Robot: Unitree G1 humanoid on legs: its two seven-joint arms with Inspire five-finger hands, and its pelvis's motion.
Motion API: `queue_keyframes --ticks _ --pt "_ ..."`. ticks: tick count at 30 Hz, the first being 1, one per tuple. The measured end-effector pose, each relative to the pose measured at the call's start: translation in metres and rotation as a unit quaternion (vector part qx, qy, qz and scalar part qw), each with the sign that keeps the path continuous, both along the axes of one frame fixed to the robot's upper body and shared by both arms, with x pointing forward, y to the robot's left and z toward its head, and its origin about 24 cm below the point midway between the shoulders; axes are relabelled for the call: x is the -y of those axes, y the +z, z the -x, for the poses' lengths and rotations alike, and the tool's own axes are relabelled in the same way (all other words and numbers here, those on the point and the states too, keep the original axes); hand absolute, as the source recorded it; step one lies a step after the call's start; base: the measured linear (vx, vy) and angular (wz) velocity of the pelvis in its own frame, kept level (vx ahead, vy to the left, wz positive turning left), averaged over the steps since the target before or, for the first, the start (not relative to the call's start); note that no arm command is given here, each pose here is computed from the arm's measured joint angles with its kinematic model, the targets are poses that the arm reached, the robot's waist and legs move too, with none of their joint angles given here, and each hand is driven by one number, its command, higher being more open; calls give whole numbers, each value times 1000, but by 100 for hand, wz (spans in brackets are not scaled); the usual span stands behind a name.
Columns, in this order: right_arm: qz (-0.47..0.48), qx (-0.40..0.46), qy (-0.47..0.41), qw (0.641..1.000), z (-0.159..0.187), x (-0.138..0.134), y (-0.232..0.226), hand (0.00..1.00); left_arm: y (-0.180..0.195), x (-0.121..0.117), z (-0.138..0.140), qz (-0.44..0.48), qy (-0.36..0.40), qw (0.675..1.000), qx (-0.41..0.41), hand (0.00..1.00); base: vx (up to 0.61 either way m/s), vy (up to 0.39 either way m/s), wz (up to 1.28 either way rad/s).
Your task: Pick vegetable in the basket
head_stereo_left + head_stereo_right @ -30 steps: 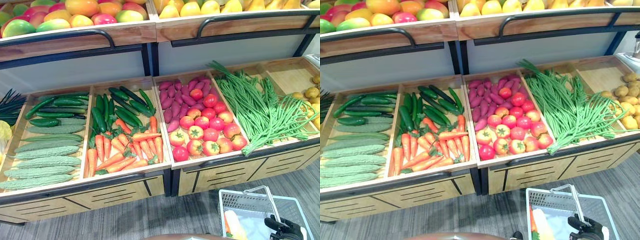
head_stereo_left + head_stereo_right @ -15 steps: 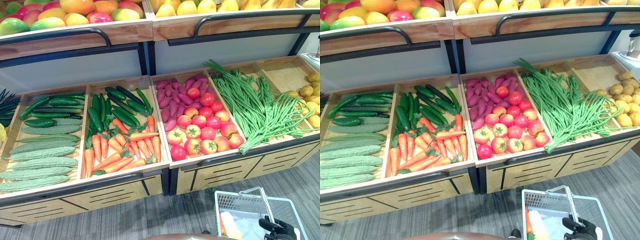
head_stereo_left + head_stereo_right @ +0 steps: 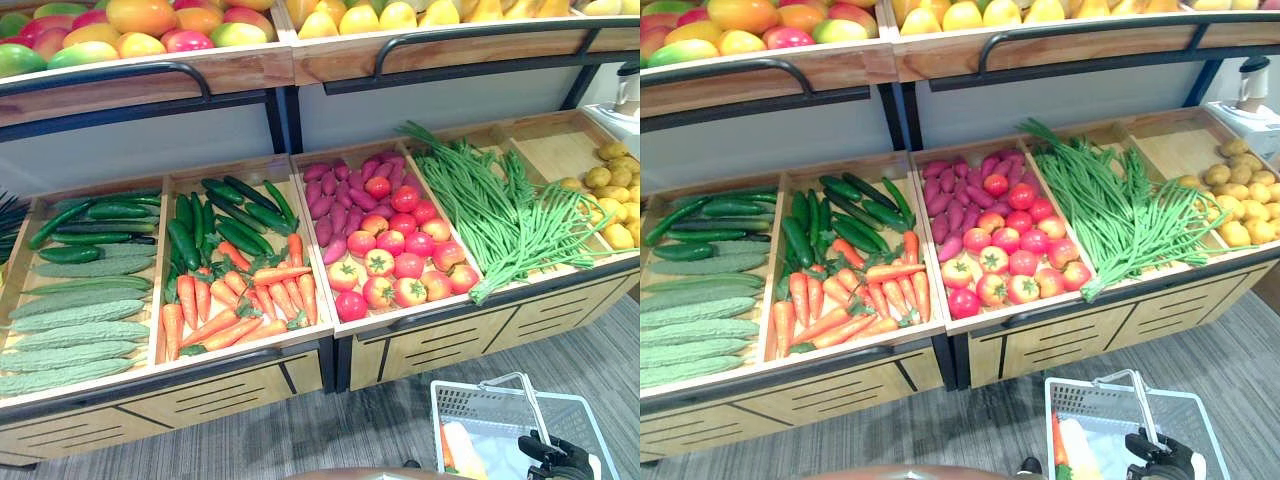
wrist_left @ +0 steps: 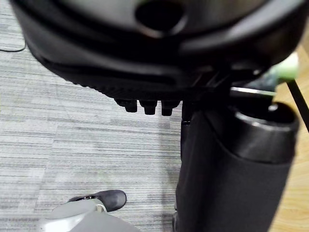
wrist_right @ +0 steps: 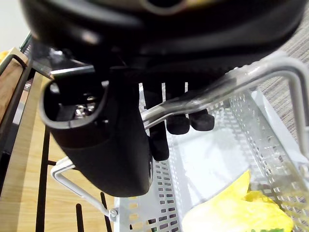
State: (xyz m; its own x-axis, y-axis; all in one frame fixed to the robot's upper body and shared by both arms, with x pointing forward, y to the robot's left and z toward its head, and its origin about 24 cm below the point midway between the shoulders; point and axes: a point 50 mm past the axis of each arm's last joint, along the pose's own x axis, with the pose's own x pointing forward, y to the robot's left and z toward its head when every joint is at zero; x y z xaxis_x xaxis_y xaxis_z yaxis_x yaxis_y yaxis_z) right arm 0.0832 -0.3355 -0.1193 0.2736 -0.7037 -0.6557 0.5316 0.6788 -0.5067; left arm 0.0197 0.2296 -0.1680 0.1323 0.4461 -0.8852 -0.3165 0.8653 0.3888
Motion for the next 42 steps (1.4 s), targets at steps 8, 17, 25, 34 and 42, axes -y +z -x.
queue_keyframes --ticks 8,17,25,34,42 --pt "6 35 11 999 -8 -10 3 0 8 -18 -21 -35 -73 997 18 100 -56 74 -37" --pt "16 113 82 990 -64 -22 17 0 11 -32 -15 -49 -14 999 17 100 -76 120 -108" --pt "-4 112 85 990 -71 -33 12 0 9 -22 -20 -43 -16 999 28 100 -110 -50 -93" --pt "3 72 73 995 -41 -30 2 0 8 -15 -22 -52 -57 997 21 100 -102 -88 -8" --pt "17 88 83 992 -38 -38 5 0 8 -12 -25 -64 -99 993 11 100 -84 -44 2"
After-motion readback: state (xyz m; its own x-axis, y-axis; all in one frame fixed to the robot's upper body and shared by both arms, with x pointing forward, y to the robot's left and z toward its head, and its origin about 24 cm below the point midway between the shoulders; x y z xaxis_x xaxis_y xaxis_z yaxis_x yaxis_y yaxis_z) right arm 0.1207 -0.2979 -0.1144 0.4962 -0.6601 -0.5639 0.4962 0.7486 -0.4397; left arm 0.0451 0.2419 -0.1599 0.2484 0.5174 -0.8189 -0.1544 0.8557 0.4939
